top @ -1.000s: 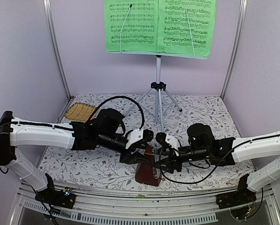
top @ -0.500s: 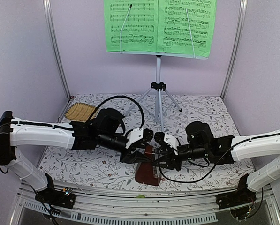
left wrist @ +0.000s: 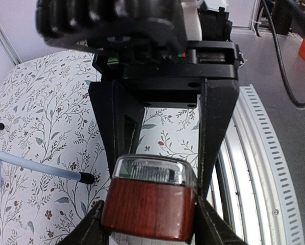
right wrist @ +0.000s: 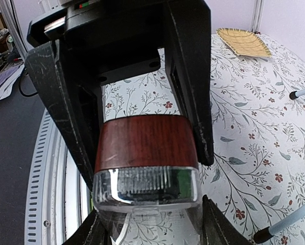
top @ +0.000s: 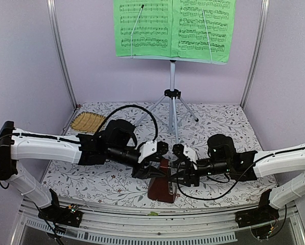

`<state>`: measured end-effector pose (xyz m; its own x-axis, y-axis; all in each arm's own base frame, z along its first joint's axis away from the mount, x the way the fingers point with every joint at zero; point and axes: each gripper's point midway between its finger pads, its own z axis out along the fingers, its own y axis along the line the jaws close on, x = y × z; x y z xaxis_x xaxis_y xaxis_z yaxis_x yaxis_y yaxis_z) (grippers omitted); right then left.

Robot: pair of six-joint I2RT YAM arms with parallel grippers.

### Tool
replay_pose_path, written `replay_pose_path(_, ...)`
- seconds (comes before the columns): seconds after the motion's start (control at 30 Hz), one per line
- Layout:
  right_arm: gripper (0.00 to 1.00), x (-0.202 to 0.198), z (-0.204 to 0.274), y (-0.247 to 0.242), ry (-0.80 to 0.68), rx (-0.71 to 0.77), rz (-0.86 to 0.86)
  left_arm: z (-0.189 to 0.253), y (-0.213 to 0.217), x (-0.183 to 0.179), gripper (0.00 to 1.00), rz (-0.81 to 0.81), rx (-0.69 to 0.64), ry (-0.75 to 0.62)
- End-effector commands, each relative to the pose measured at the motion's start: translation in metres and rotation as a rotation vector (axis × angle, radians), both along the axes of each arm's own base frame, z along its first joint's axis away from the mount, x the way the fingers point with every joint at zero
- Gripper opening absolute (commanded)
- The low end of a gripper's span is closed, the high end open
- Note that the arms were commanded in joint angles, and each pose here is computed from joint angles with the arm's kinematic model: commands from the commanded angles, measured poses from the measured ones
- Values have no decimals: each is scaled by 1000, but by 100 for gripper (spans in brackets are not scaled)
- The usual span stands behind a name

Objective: Set up the instrument practice props

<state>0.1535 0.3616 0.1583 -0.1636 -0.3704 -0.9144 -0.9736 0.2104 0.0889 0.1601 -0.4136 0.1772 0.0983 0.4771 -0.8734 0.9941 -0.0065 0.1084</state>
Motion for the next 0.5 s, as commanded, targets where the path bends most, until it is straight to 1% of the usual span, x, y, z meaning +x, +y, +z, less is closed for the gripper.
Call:
replay_pose_path(0.0, 2, -1, 0, -9, 81, 10, -23, -5, 15, 10, 4, 42, 44, -82)
replay_pose_path(0.23, 11, -2, -1, -11, 72, 0, -19, -3, 17, 13, 3, 47, 41, -84)
replay_pose_path(0.27, 14, -2, 0, -11, 69, 2, -21, -4, 17, 14, 2, 47, 42, -84)
replay_pose_path(0.37, 18, -3, 1, -12, 67, 4, -20, -4, 17, 14, 2, 46, 43, -81)
replay_pose_path(0.4, 24, -3, 1, -12, 69, 5, -18, -4, 17, 13, 2, 44, 43, -79)
replay_pose_path(0.47, 30, -4, 1, -12, 73, 3, -11, -5, 17, 13, 2, 42, 44, -78)
